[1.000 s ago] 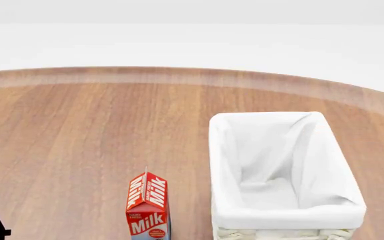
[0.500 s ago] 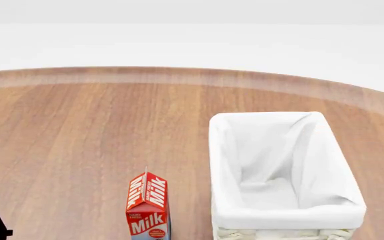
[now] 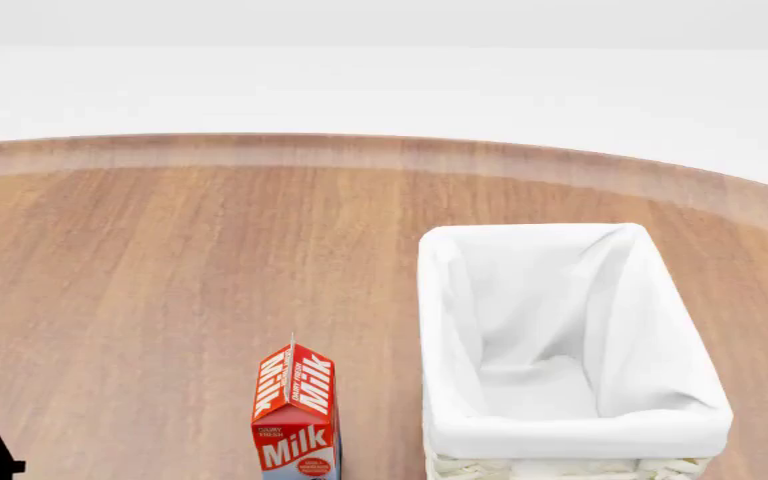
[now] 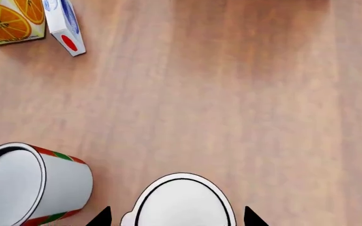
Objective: Pick up the alphabet soup and the tomato sauce, and put them in the basket.
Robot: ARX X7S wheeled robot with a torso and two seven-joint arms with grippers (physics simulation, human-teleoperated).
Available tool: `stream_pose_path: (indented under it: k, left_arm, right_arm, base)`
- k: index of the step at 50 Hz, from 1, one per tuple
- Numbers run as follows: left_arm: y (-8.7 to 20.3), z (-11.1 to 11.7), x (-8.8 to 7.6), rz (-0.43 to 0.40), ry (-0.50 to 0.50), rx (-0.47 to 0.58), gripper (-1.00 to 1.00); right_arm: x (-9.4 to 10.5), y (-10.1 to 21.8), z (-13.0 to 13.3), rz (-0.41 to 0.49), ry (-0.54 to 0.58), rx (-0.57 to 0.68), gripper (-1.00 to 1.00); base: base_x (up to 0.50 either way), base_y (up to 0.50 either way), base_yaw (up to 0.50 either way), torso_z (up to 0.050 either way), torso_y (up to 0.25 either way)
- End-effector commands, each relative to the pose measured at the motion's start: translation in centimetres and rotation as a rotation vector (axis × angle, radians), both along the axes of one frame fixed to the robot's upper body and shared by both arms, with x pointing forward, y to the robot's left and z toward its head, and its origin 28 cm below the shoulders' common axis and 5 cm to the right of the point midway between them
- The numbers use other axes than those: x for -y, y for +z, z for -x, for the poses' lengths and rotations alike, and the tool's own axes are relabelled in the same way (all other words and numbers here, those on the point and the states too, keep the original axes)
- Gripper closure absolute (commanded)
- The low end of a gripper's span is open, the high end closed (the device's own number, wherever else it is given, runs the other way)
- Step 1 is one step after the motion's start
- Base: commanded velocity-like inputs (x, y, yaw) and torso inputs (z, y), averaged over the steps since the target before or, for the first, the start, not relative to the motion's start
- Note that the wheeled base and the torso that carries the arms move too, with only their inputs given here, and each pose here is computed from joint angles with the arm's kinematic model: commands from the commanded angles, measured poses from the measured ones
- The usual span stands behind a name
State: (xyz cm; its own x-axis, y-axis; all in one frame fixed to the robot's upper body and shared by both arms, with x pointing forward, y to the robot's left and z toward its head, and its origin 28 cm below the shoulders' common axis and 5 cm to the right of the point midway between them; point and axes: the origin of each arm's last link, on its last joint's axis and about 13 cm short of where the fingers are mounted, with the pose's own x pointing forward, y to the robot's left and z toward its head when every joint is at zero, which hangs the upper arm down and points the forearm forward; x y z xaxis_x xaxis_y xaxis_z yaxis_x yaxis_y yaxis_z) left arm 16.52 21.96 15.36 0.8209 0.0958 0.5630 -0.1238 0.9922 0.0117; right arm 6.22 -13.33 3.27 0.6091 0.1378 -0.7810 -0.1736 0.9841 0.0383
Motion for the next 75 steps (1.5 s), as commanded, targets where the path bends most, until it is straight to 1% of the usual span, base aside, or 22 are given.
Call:
stream_pose_path:
  k: [1,39,44,45,61,75]
  left_arm:
    - [-0.1,0.0,0.0,0.0,-0.001,-0.002,-1.0]
    - [-0.3,0.0,0.1,-0.001,-0.002,-0.009,-1.0]
    - [-0.4,-0.1,0.1,-0.001,-0.003,-0.011,-1.0]
    - [-0.4,-0.1,0.1,-0.001,-0.002,-0.011,-1.0]
    - [-0.5,-0.1,0.2,0.0,-0.004,-0.013,-1.0]
    - [-0.3,0.0,0.1,0.001,-0.001,-0.012,-1.0]
  right_arm:
    - [0.0,-0.7,0.1,-0.008,-0.005,-0.012,-1.0]
    - [-0.1,-2.0,0.5,-0.031,-0.009,-0.034,-1.0]
    - [0.0,-2.0,0.4,-0.029,-0.008,-0.022,-1.0]
    - [0.0,-2.1,0.4,-0.028,-0.008,-0.019,1.0]
    - [0.1,-1.3,0.2,-0.012,-0.009,0.028,1.0]
    - [-0.1,4.7,-1.3,-0.01,0.009,0.225,1.0]
  base:
    - [0.0,0.0,0.0,0.0,0.0]
    - [0.0,0.0,0.0,0.0,0.0]
    - [0.0,0.0,0.0,0.0,0.0]
    - [0.0,0.0,0.0,0.0,0.0]
    - [0.0,0.0,0.0,0.0,0.0]
    - [0.0,0.0,0.0,0.0,0.001]
